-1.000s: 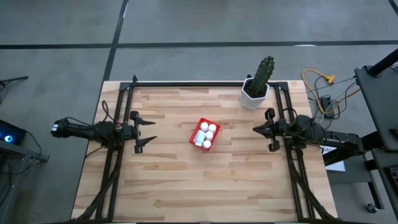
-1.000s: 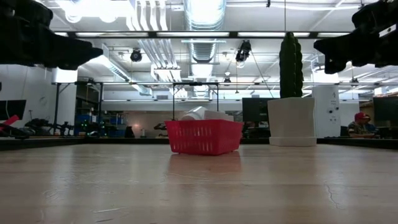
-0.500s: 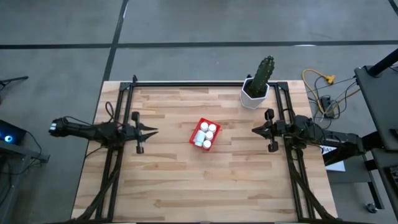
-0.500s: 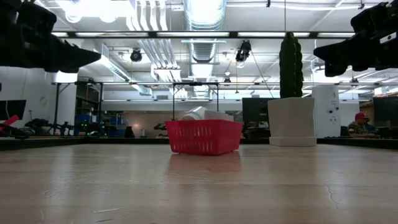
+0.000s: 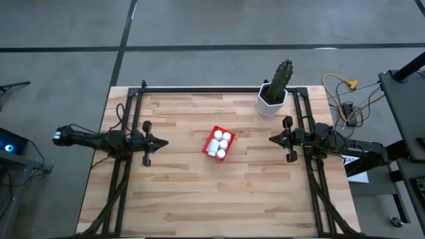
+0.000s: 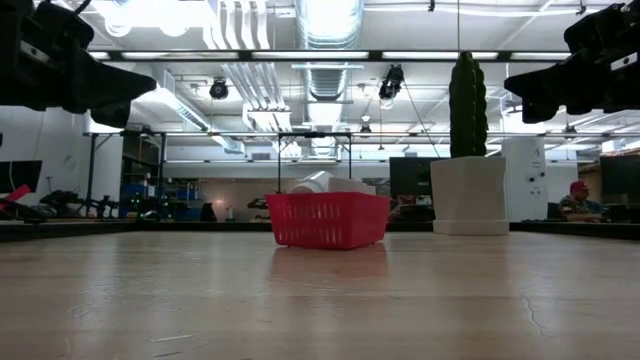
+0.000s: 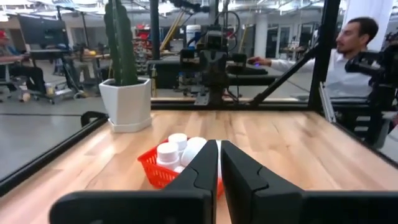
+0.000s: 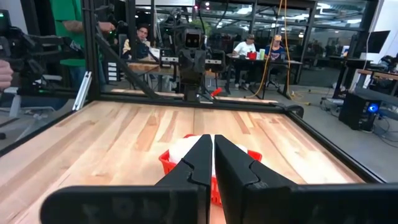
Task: Pick and place pill bottles into a basket
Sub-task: Return to Home Position
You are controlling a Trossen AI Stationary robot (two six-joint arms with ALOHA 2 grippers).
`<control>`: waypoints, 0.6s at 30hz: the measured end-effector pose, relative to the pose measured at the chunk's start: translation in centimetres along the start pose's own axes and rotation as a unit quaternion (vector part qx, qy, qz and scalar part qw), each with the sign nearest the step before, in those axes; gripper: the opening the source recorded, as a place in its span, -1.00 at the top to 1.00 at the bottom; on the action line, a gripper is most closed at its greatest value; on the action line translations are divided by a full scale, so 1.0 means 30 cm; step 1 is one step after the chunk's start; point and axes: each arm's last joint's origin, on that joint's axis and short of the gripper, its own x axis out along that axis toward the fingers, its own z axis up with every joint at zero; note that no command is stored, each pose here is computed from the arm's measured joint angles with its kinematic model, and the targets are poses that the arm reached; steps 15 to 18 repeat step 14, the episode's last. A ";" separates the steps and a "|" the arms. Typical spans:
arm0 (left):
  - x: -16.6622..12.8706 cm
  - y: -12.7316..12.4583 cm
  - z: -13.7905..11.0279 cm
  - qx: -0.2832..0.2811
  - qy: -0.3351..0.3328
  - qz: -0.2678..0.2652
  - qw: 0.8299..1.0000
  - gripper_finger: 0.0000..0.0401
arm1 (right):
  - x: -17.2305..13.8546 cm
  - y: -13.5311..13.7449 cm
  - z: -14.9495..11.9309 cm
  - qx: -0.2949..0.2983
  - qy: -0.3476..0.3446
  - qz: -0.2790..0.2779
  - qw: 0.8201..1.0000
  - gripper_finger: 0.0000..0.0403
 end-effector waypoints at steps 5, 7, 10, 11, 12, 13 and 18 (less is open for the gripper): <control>-0.003 0.001 0.006 -0.017 -0.011 -0.001 1.000 0.99 | 0.000 0.000 0.000 0.000 0.000 0.000 1.000 0.96; -0.002 0.000 0.010 -0.018 -0.016 0.000 1.000 0.99 | 0.000 0.000 0.000 0.000 0.000 0.000 1.000 0.96; -0.002 0.001 0.020 -0.023 -0.032 0.000 0.999 0.99 | 0.001 0.000 -0.001 0.000 0.002 0.000 1.000 0.96; -0.002 0.001 0.021 -0.023 -0.033 0.000 0.999 0.99 | 0.001 0.000 -0.001 0.000 0.002 0.000 1.000 0.96; -0.002 0.001 0.021 -0.023 -0.032 0.000 0.999 0.99 | 0.001 0.000 -0.001 0.001 0.002 0.000 1.000 0.96; -0.002 0.001 0.020 -0.023 -0.032 0.000 0.999 0.99 | 0.001 0.000 -0.001 0.001 0.002 0.000 1.000 0.96; -0.002 0.001 0.021 -0.023 -0.033 -0.001 0.999 0.99 | 0.001 0.000 -0.001 0.000 0.002 0.000 1.000 0.96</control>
